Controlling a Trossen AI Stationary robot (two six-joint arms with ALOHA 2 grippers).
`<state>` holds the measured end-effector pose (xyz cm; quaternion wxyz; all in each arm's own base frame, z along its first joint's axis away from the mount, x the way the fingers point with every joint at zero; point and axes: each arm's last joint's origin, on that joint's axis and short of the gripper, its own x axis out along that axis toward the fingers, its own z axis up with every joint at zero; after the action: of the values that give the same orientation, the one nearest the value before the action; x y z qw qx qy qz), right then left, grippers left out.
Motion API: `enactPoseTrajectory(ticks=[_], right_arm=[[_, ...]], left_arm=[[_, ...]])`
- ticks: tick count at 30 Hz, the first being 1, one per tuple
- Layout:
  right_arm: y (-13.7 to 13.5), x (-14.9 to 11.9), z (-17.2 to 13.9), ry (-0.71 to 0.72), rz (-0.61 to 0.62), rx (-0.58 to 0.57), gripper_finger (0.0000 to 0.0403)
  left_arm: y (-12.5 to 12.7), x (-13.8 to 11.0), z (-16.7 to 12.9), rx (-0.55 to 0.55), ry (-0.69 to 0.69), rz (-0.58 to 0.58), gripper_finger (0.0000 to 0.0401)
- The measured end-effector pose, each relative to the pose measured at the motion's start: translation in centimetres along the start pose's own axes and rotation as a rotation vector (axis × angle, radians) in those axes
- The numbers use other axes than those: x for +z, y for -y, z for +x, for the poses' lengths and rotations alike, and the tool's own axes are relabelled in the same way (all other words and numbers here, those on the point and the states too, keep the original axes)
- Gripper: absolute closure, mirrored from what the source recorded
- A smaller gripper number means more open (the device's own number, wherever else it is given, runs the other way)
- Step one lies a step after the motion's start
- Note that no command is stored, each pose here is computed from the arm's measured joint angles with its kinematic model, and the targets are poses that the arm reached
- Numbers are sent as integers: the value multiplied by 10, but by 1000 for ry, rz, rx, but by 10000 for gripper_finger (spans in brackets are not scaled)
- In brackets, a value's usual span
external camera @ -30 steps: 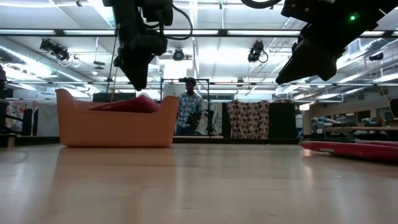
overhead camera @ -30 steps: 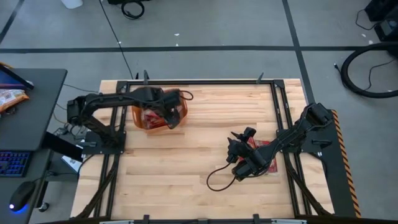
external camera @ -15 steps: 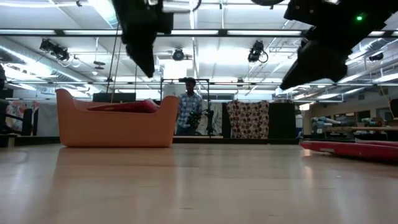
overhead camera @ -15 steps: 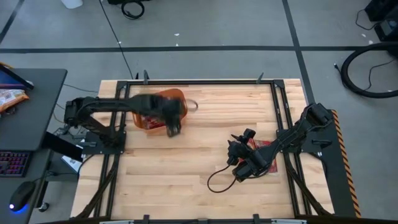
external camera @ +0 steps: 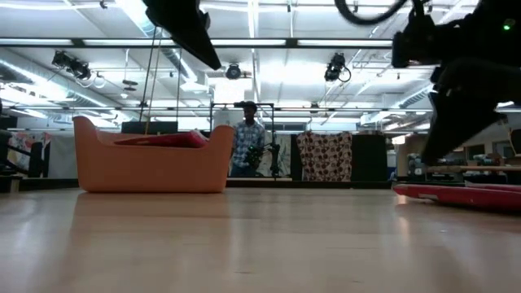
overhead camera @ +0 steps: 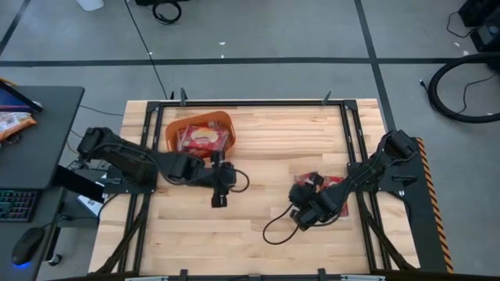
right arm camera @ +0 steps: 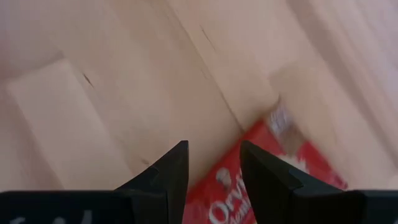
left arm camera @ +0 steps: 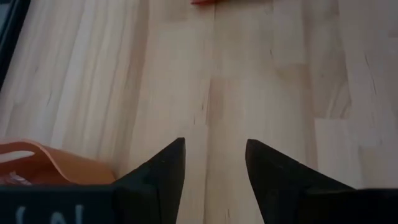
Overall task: Sort popcorn bags into baskets
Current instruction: Put the popcorn bag into the orange bin
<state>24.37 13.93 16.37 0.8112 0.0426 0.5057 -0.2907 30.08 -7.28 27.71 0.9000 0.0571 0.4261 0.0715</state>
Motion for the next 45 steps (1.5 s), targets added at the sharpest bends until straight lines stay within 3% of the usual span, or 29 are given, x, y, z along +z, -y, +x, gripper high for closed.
enactPoseTrajectory(ticks=[9,20,26,34,38,45], right_arm=[[-9,-1,11,-92,142,-39,254],[-29,-4,33,-215,198,-308,253],[-36,-9,46,-253,185,-333,252],[-34,-7,41,-260,199,-309,256],[-34,-7,41,-265,158,-300,289],[-33,-7,40,-279,89,-295,390]], left_arm=[[15,-3,-6,-4,13,48,229],[14,-3,-5,-2,5,75,229],[14,-3,-5,-2,5,76,229],[14,-4,-5,-2,3,70,229],[14,-4,-6,-2,2,53,229],[14,-4,-6,-3,2,51,229]])
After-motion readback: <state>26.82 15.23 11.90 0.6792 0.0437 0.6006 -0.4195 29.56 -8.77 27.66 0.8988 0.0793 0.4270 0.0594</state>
